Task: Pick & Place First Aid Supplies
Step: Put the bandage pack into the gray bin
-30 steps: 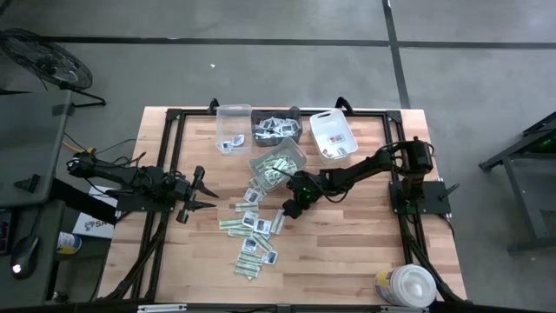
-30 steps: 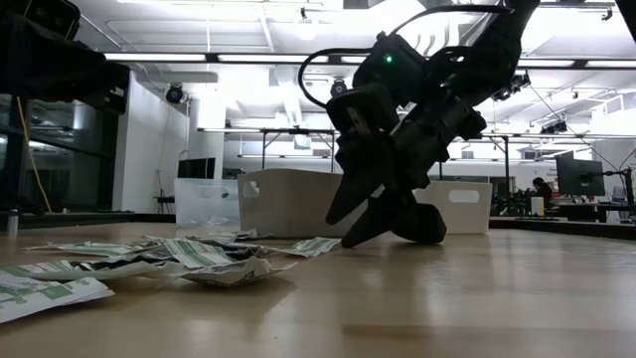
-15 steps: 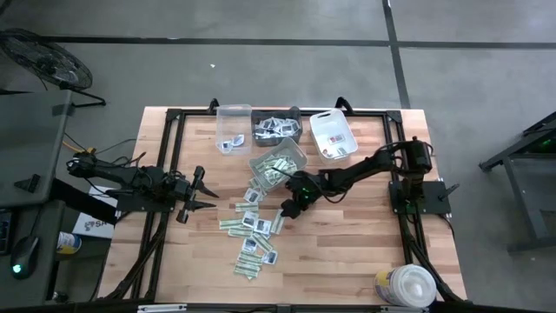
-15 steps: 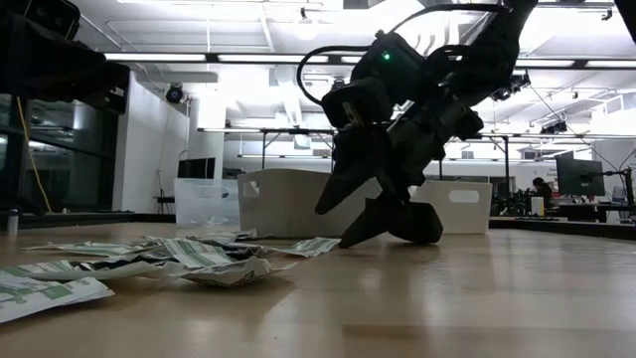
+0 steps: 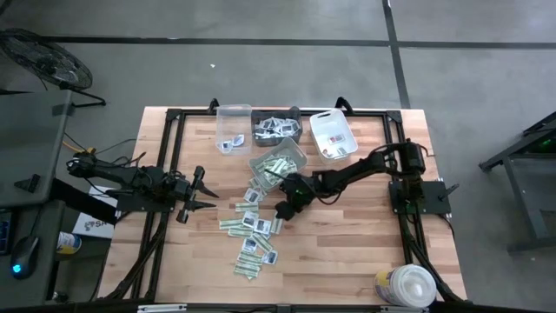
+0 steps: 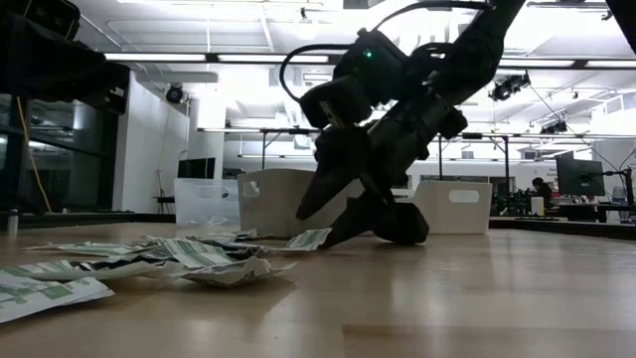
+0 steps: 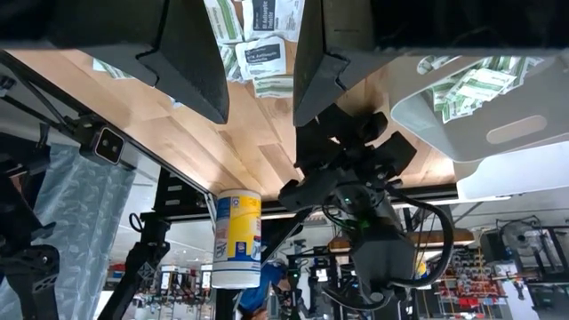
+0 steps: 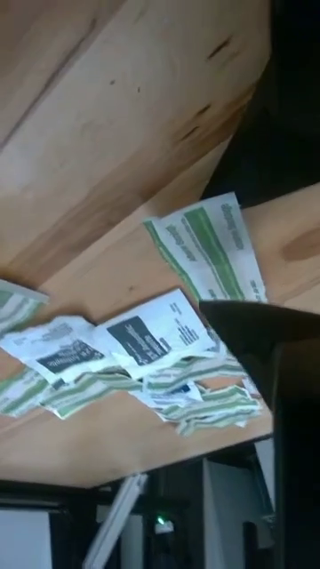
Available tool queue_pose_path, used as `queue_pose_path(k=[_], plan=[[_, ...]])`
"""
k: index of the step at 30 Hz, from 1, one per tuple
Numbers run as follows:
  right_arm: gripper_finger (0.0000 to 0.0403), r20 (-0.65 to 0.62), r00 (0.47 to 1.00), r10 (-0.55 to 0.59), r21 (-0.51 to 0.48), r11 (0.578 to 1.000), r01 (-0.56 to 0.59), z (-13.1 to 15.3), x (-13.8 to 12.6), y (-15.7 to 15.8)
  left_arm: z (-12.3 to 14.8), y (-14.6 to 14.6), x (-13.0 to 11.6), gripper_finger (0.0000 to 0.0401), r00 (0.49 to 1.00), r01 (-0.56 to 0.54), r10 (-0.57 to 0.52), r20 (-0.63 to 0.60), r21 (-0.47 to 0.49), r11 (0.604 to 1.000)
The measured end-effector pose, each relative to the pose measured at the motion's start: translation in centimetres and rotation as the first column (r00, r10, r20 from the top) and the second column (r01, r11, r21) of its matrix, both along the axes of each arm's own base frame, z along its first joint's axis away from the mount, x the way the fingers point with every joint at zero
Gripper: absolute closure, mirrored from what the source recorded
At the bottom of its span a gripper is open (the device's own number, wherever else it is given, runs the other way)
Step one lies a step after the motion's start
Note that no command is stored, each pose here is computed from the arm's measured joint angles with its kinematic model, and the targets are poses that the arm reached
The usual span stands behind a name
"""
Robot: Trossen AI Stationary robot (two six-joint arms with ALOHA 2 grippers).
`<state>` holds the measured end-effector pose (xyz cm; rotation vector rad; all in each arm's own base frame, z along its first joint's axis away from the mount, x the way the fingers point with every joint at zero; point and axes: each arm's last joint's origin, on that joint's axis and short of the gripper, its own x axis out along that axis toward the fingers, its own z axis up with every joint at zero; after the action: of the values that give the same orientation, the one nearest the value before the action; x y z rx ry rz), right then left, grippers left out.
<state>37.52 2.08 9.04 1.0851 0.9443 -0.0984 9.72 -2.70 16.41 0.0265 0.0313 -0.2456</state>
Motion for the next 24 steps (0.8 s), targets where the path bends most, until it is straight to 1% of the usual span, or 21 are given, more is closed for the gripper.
queue_pose_path(k=[5,9,10,14,16,19,21,24], plan=[[0.0315,-0.023,0.999,-0.048,-0.028,0.998,0.047,-0.1,-0.1,0.1,0.0,0.0,0.0,0.0273,1.000,0.000,0.000,0.000,0.000,1.000],[0.0385,-0.016,0.999,-0.037,-0.045,0.998,0.036,-0.2,-0.1,0.1,0.0,0.0,0.0,0.0273,1.000,0.000,0.000,0.000,0.000,1.000],[0.0393,-0.005,1.000,-0.027,-0.050,0.998,0.026,-0.1,0.0,0.1,0.0,0.0,0.0,0.0273,1.000,0.000,0.000,0.000,0.000,1.000],[0.0398,0.025,1.000,0.005,-0.038,0.999,-0.004,0.1,0.1,0.2,0.0,0.0,0.0,0.0273,1.000,0.000,0.000,0.000,0.000,1.000],[0.0401,0.050,0.998,0.028,-0.038,0.999,-0.026,0.7,0.1,0.4,0.0,0.0,0.0,0.0273,1.000,0.000,0.000,0.000,0.000,1.000],[0.0401,0.083,0.995,0.053,-0.078,0.996,-0.047,2.0,-0.2,0.5,0.0,0.0,0.0,0.0273,1.000,0.000,0.000,0.000,0.000,1.000],[0.0401,0.120,0.991,0.059,-0.108,0.993,-0.046,3.6,-0.5,0.4,0.0,0.0,0.0,0.0273,1.000,0.000,0.000,0.000,0.000,1.000],[0.0402,0.263,0.964,0.048,-0.164,0.986,-0.004,7.7,-0.6,0.1,0.0,0.0,0.0,0.0273,1.000,0.000,0.000,0.000,0.000,1.000]])
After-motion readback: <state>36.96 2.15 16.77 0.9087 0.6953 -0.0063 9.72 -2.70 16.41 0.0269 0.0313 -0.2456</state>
